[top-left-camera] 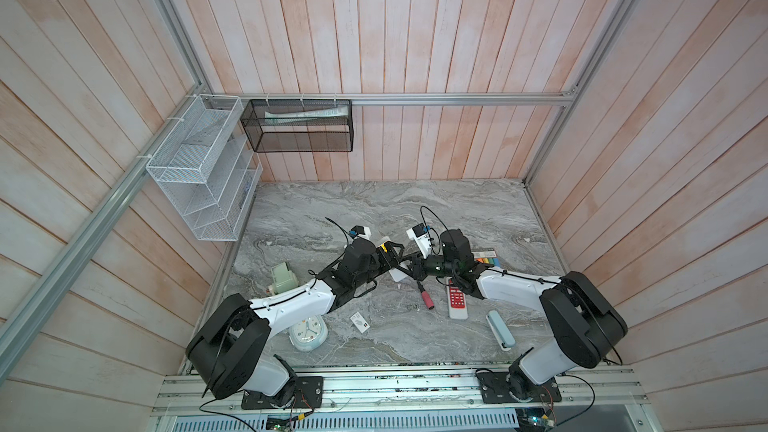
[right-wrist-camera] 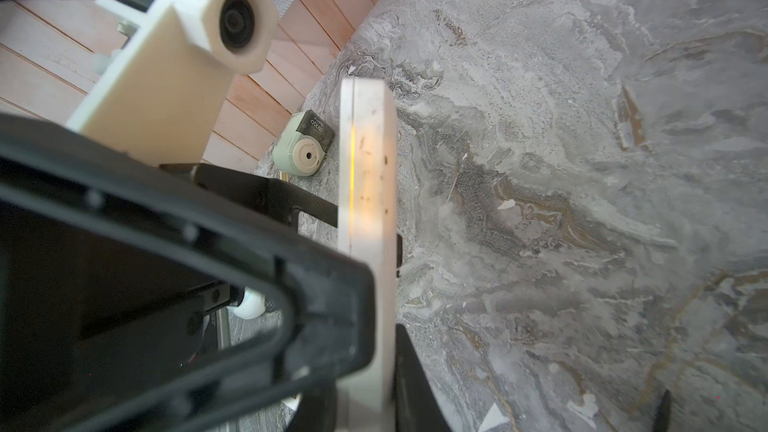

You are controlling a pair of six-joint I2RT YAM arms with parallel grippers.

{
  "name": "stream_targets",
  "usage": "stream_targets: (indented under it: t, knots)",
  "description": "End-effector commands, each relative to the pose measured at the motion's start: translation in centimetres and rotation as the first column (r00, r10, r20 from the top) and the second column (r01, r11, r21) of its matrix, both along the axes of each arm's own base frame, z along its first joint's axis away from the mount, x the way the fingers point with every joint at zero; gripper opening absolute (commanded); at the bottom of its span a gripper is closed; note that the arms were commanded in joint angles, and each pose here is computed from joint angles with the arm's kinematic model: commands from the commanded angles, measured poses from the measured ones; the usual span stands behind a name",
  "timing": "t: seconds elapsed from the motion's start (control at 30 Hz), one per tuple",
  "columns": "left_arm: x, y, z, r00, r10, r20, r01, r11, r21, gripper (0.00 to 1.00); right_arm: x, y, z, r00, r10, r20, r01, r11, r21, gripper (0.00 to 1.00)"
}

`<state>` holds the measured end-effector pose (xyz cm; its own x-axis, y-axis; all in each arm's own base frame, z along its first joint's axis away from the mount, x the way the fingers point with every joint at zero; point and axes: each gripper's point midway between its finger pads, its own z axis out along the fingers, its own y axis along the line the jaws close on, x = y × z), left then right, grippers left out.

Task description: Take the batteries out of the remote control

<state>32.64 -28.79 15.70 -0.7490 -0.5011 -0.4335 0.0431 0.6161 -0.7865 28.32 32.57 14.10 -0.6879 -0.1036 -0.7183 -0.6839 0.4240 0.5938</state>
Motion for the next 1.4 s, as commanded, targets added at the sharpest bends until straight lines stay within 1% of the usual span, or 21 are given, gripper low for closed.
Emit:
stream_targets:
  t: [0.0, 0.1, 0.2, 0.27, 0.37, 0.47, 0.57, 0.63, 0.77, 0.8, 0.93, 1.07, 1.23, 1.27, 1.37]
  knots:
    - [0.0, 1.1, 1.4, 1.0, 0.004, 0.024, -0.004, 1.0, -0.008, 1.0, 1.0, 0.0, 0.2, 0.996, -0.028, 0.087, 0.034, 0.997, -0.075, 0.04]
    - [0.1, 3.1, 2.5, 0.999, 0.041, 0.02, -0.041, 0.999, -0.004, 1.0, 1.8, -0.8, -0.4, 0.976, -0.078, 0.204, 0.118, 0.974, -0.192, 0.04]
    - [0.1, 5.4, 3.3, 0.997, 0.071, -0.004, -0.071, 0.997, 0.002, 1.0, 2.2, -1.2, -0.8, 0.922, -0.089, 0.378, 0.219, 0.923, -0.316, 0.04]
    - [0.1, 6.8, 3.7, 0.996, 0.079, -0.03, -0.079, 0.997, -0.001, 1.0, 2.3, -1.5, -0.5, 0.857, -0.085, 0.509, 0.309, 0.875, -0.373, 0.02]
    - [-0.1, 8.1, 3.6, 0.994, 0.078, -0.076, -0.076, 0.997, 0.026, 1.0, 2.3, -2.0, 0.5, 0.759, -0.079, 0.646, 0.415, 0.823, -0.387, 0.01]
    - [-0.1, 8.7, 3.0, 0.991, 0.057, -0.124, -0.048, 0.996, 0.069, 1.0, 2.0, -2.2, 1.9, 0.671, -0.065, 0.738, 0.49, 0.787, -0.376, 0.01]
    - [0.1, 8.7, 2.4, 0.985, 0.019, -0.172, -0.006, 0.997, 0.074, 1.0, 1.4, -2.4, 3.4, 0.545, -0.016, 0.838, 0.573, 0.737, -0.358, 0.02]
    - [0.3, 8.1, 2.8, 0.985, -0.025, -0.173, 0.035, 0.998, 0.051, 1.0, 1.1, -2.5, 4.0, 0.473, 0.015, 0.881, 0.623, 0.702, -0.346, 0.03]
    - [0.9, 7.1, 4.2, 0.987, -0.084, -0.134, 0.089, 0.996, 0.03, 1.0, 1.1, -2.7, 4.3, 0.375, 0.079, 0.924, 0.706, 0.622, -0.339, 0.02]
    - [1.0, 7.0, 4.4, 0.987, -0.093, -0.131, 0.098, 0.995, 0.027, 1.0, 1.0, -2.7, 4.5, 0.351, 0.095, 0.931, 0.716, 0.614, -0.332, 0.02]
    - [1.5, 6.4, 5.6, 0.985, -0.14, -0.103, 0.143, 0.99, 0.017, 1.0, 0.8, -2.1, 4.4, 0.291, 0.174, 0.941, 0.748, 0.572, -0.337, 0.02]
    - [1.6, 6.0, 6.4, 0.98, -0.183, -0.075, 0.185, 0.982, 0.021, 1.0, 0.4, -1.5, 4.7, 0.21, 0.256, 0.943, 0.787, 0.528, -0.319, 0.03]
    - [1.3, 6.2, 5.3, 0.972, -0.211, -0.101, 0.214, 0.977, 0.02, 1.0, 0.0, -1.2, 4.9, 0.115, 0.349, 0.93, 0.834, 0.474, -0.281, 0.02]
    - [1.2, 6.3, 5.0, 0.971, -0.215, -0.107, 0.219, 0.976, 0.018, 0.99, 0.0, -1.2, 5.0, 0.103, 0.356, 0.929, 0.843, 0.464, -0.271, 0.03]
    - [0.8, 6.5, 4.2, 0.967, -0.229, -0.117, 0.231, 0.973, 0.01, 0.98, -0.3, -1.1, 5.3, 0.057, 0.375, 0.925, 0.86, 0.453, -0.236, 0.03]
